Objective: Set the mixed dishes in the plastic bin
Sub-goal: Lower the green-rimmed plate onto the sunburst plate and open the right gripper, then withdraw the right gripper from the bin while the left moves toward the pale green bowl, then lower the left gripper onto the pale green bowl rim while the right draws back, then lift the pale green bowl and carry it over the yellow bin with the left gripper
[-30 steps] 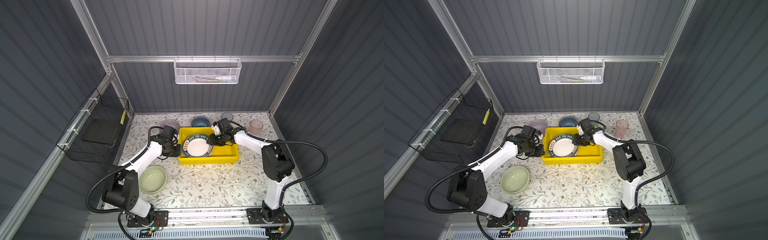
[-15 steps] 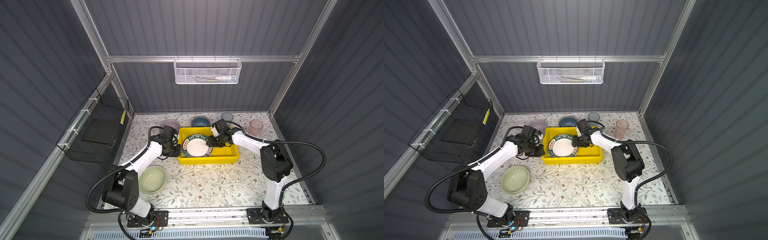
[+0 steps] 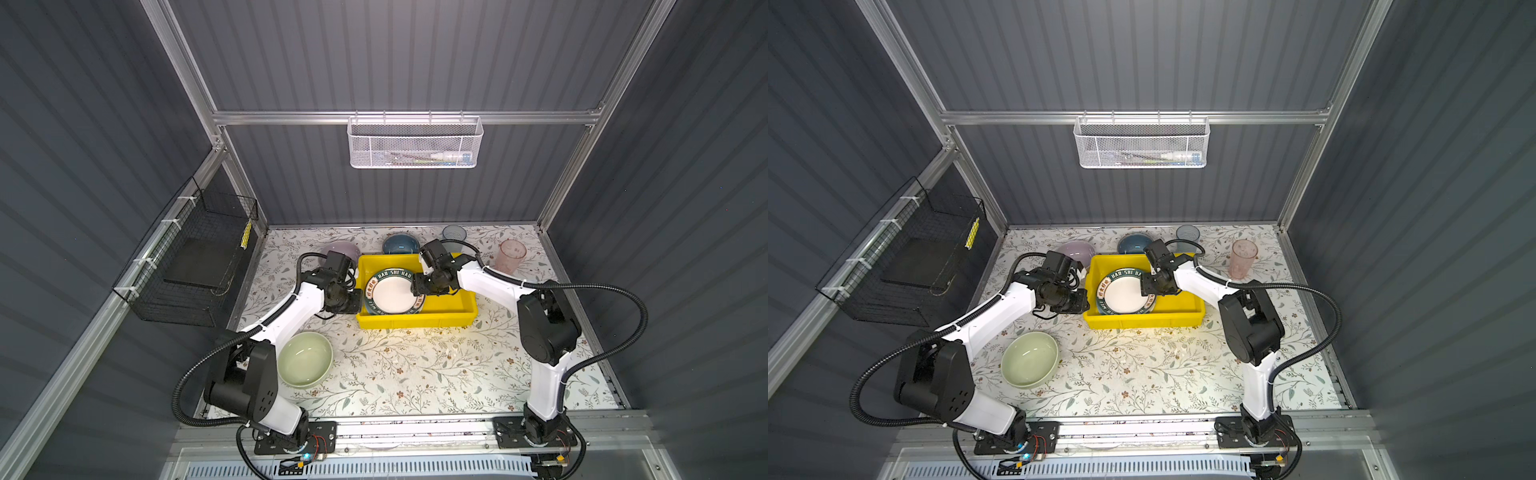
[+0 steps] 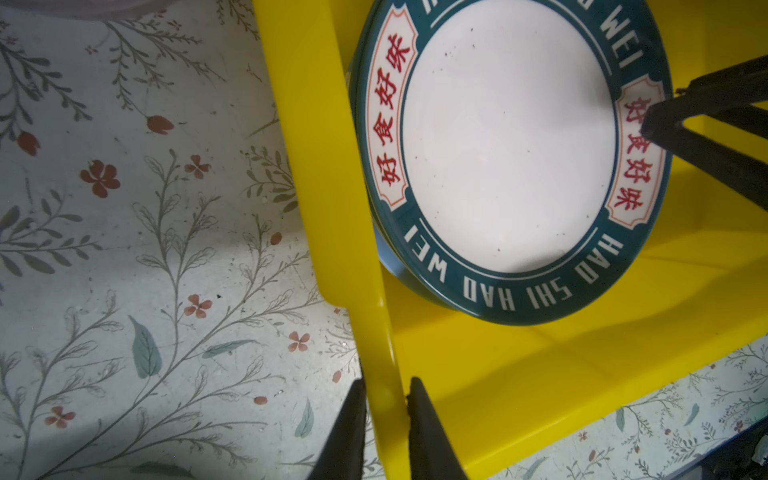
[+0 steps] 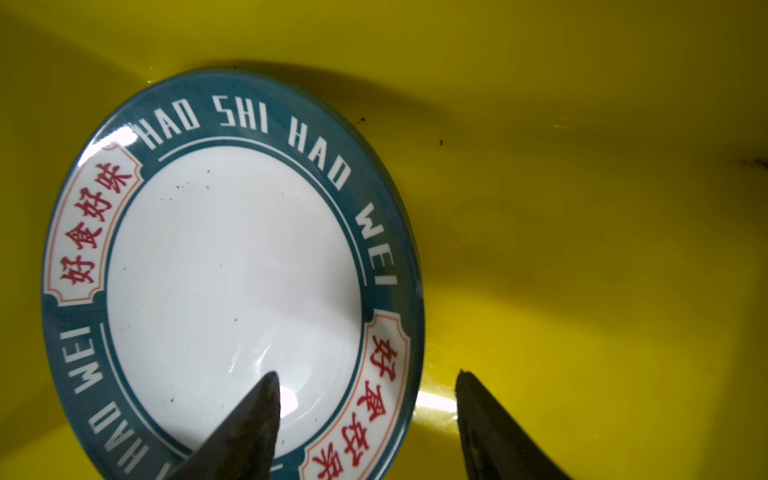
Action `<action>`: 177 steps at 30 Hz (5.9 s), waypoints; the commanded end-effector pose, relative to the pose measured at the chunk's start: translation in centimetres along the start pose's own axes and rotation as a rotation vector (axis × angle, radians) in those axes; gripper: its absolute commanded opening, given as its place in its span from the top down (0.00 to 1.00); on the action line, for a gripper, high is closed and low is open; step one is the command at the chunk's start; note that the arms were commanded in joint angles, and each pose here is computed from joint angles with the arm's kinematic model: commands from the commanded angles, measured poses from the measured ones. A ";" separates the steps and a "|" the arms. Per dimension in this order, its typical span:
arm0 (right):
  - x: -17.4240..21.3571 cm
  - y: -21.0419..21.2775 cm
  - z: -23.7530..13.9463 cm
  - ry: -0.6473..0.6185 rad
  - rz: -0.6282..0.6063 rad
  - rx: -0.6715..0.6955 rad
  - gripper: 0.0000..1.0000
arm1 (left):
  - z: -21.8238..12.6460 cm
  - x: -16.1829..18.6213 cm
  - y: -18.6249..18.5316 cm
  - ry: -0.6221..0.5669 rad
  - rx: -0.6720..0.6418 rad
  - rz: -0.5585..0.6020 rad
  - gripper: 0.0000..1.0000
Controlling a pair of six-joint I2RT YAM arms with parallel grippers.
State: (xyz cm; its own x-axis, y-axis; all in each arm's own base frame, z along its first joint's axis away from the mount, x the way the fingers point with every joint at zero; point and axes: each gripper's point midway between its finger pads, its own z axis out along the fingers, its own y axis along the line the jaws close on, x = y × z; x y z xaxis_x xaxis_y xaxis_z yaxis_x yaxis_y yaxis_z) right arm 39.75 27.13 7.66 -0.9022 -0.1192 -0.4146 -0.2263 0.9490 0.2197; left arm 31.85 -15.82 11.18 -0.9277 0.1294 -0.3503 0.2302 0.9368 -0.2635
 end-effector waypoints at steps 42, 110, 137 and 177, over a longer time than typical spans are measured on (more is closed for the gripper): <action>0.4 -0.6 -8.4 -0.090 -0.056 -0.041 0.20 | -4.8 0.1 2.1 -0.073 -0.149 -0.078 0.38; 11.0 -3.9 -13.3 -0.160 0.080 -0.126 0.14 | -2.1 12.1 5.0 0.086 -0.358 -0.291 1.00; 15.2 -6.3 -14.8 -0.176 0.121 -0.092 0.14 | -8.3 -2.0 -1.4 0.013 -0.267 0.021 1.00; 17.3 -7.5 -15.6 -0.184 0.152 -0.075 0.12 | 1.7 -8.1 -16.4 0.050 -0.168 0.379 1.00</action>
State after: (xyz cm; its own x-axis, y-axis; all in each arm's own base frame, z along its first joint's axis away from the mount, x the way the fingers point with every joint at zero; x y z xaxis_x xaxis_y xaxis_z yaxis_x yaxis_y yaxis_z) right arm 20.49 13.82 13.19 -0.8408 0.0823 -0.5350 -0.1434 0.9193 0.3666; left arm 34.28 -33.48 14.80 -0.8289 0.4922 -0.2658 0.5203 0.8529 -0.0434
